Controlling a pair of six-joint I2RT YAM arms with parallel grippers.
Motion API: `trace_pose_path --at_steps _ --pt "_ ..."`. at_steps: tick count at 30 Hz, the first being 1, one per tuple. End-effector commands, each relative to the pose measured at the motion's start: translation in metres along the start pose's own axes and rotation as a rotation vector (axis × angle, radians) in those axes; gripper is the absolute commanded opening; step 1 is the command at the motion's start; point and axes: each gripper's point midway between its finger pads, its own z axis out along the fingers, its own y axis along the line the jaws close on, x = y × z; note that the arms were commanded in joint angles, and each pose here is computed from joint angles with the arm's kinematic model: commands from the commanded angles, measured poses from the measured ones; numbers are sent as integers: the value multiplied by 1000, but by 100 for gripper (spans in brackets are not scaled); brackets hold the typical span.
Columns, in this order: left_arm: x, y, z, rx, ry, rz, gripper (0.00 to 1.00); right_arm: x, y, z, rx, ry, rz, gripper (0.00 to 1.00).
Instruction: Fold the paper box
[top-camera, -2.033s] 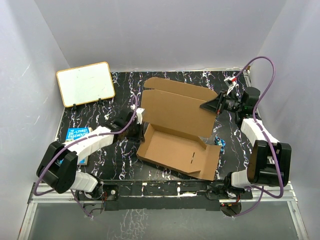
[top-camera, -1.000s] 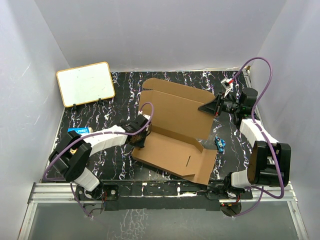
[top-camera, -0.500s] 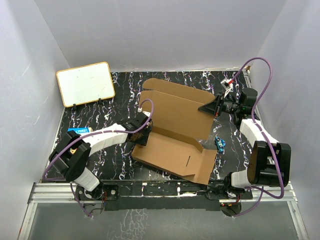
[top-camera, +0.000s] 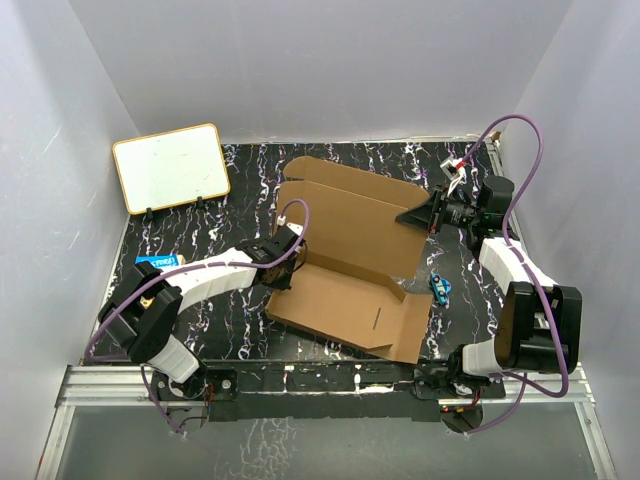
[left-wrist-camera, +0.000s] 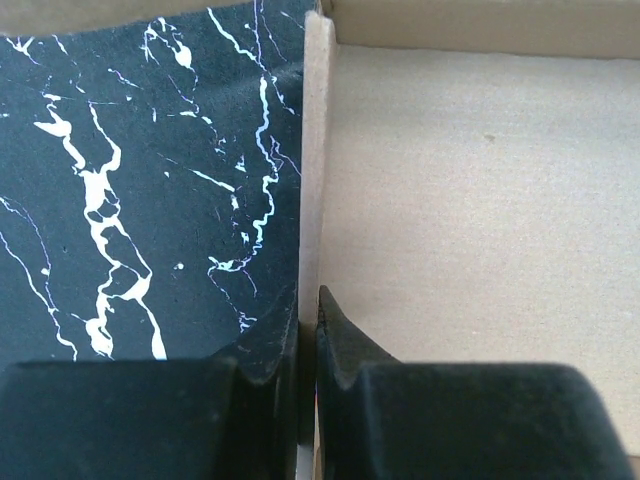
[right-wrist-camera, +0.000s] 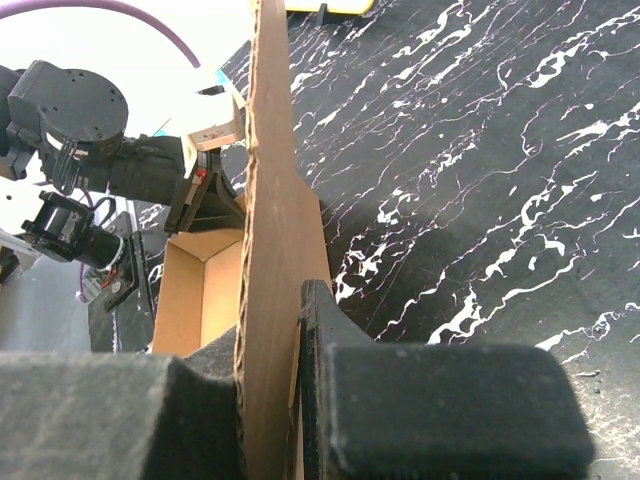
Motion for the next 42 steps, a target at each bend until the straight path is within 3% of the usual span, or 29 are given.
trace_pose_path --at_steps 1,6,8,13,18,24,31,38,42 --pt "-4 15 -6 -70 -38 -27 8 -10 8 -2 -24 -18 -93 8" --pt "-26 2 -31 39 -150 -103 58 -12 9 -3 -24 -14 -106 8" --pt "-39 -4 -46 123 -207 -140 71 -13 8 -3 -20 -10 -121 8" --pt "-81 -8 -90 444 -347 -258 81 -14 12 -3 -50 6 -149 8" --pt "-123 24 -135 642 -542 -327 97 -20 13 -2 -61 15 -189 8" --pt "-167 62 -146 848 -650 -371 96 -26 11 6 -95 52 -225 8" --pt "-206 68 -141 916 -905 -211 89 -29 7 21 -117 109 -245 8" --pt "-213 54 -111 885 -882 -82 78 -47 6 41 -143 145 -294 8" --pt "-212 50 -94 860 -823 -65 60 -57 3 48 -145 156 -313 8"
